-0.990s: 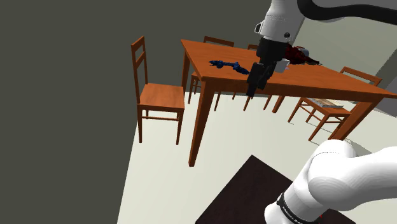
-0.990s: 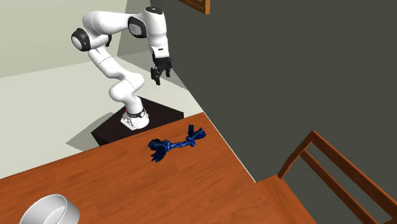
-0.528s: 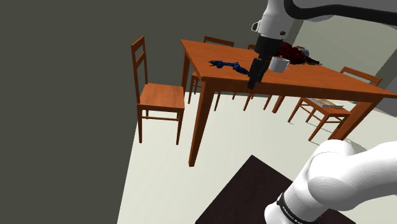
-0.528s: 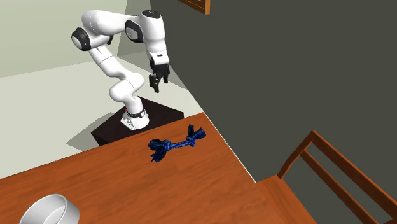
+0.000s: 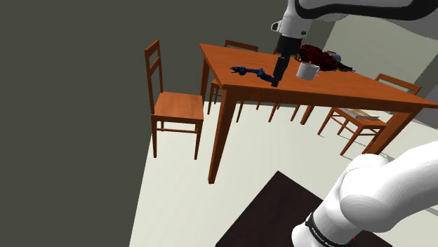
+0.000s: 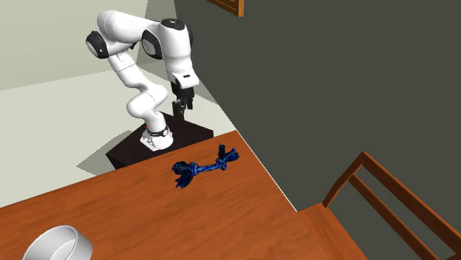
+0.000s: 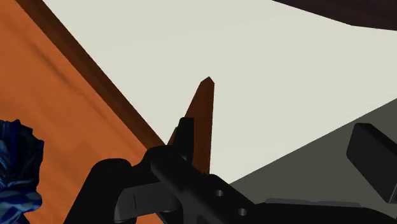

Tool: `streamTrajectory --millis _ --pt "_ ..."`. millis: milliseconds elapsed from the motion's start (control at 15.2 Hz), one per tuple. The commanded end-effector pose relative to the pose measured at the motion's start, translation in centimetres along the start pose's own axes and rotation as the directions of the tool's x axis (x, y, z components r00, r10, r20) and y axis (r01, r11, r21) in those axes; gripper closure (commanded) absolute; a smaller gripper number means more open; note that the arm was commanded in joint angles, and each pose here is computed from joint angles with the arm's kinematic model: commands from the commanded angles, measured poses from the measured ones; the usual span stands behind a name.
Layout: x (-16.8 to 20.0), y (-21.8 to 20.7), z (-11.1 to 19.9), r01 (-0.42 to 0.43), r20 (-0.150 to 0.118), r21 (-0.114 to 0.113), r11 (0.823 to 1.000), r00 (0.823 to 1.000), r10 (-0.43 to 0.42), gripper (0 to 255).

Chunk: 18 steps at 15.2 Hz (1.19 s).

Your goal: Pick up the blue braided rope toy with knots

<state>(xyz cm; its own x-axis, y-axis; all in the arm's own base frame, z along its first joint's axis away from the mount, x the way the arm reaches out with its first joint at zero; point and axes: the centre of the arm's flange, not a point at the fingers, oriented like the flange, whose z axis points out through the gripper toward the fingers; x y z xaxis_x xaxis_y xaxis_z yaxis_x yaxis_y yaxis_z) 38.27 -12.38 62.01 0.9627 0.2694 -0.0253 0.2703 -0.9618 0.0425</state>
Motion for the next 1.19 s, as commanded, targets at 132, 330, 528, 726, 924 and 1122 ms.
streamTrajectory --millis 132,330,528,726,924,1122 --pt "2.3 4.7 0.0 0.082 0.002 -0.008 0.997 0.997 -0.082 0" --pt "4.3 8.0 0.0 0.141 0.003 -0.013 0.99 0.99 -0.141 0" --pt "6.4 11.3 -0.1 0.2 0.004 -0.018 0.98 0.98 -0.2 0" --pt "8.7 14.4 -0.2 0.257 0.006 -0.024 0.966 0.966 -0.257 0" --pt "11.2 17.4 -0.3 0.314 0.008 -0.028 0.949 0.949 -0.314 0" --pt "13.9 20.2 -0.4 0.37 0.011 -0.033 0.928 0.929 -0.37 0"
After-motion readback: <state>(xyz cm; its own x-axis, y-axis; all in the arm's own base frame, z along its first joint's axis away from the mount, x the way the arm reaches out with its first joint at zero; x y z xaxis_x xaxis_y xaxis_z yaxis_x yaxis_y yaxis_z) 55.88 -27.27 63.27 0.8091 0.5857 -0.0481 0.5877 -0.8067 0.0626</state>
